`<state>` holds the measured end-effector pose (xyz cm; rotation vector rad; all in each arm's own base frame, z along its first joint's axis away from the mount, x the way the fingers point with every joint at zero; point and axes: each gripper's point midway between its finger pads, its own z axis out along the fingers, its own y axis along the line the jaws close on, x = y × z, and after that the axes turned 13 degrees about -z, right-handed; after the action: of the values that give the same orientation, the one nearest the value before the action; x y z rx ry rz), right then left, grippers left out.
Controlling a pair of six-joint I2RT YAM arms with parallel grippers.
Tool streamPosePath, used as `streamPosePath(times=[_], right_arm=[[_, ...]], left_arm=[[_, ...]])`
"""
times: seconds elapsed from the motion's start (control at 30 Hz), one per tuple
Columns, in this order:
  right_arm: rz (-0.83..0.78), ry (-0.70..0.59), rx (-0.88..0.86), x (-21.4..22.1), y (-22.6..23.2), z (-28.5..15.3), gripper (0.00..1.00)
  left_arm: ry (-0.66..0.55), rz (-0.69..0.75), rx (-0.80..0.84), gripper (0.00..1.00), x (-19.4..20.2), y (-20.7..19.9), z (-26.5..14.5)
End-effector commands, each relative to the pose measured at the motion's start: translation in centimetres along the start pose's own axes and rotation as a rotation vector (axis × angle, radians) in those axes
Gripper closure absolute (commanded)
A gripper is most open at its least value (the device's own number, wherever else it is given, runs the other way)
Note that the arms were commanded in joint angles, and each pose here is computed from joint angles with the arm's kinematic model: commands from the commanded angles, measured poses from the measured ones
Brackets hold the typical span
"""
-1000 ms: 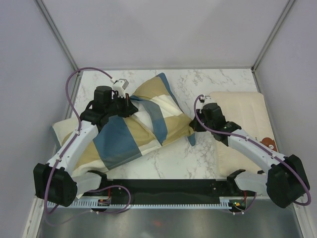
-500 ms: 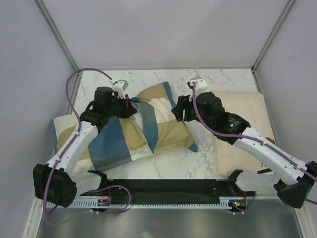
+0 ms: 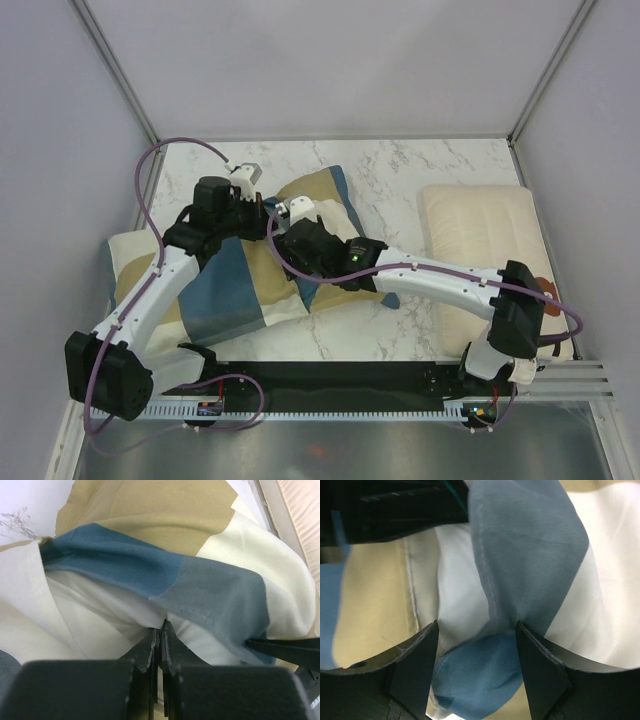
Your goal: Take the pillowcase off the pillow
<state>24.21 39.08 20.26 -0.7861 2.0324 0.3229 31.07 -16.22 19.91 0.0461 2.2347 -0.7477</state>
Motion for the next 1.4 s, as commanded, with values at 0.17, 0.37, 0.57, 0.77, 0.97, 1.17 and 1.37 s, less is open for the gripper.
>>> streamPosePath(times=[0.17, 0.37, 0.57, 0.77, 0.97, 1.17, 1.37], right_arm=[[0.043, 0.028, 0.23, 0.1, -4.0, -0.7, 0.84], [-0.001, 0.086, 0.435, 2.7, -8.4, -3.1, 1.0], [-0.004, 0.172, 0.6, 5.0, -12.8, -5.3, 1.0], [0.039, 0.192, 0.668, 5.6, -16.8, -7.7, 1.0], [0.105, 0.264, 0.807, 8.5, -23.8, -9.6, 1.0], [0.169, 0.275, 0.831, 10.2, -27.7, -9.6, 1.0], [0.186, 0.247, 0.557, 11.0, -23.8, -5.1, 1.0]], left_arm=[[-0.026, 0.033, -0.044, 0.98, -0.2, 0.3, -1.1], [-0.062, 0.04, -0.08, 0.98, -0.9, 0.7, -1.8], [-0.11, 0.048, -0.14, 0.98, -1.6, 1.6, -2.6], [-0.124, 0.053, -0.162, 0.98, -1.9, 1.8, -3.0], [-0.134, 0.064, -0.16, 0.98, -2.0, 1.8, -3.3], [-0.125, 0.064, -0.151, 0.98, -1.9, 1.6, -3.2], [-0.073, 0.106, -0.048, 0.98, -0.6, -0.7, -1.9]])
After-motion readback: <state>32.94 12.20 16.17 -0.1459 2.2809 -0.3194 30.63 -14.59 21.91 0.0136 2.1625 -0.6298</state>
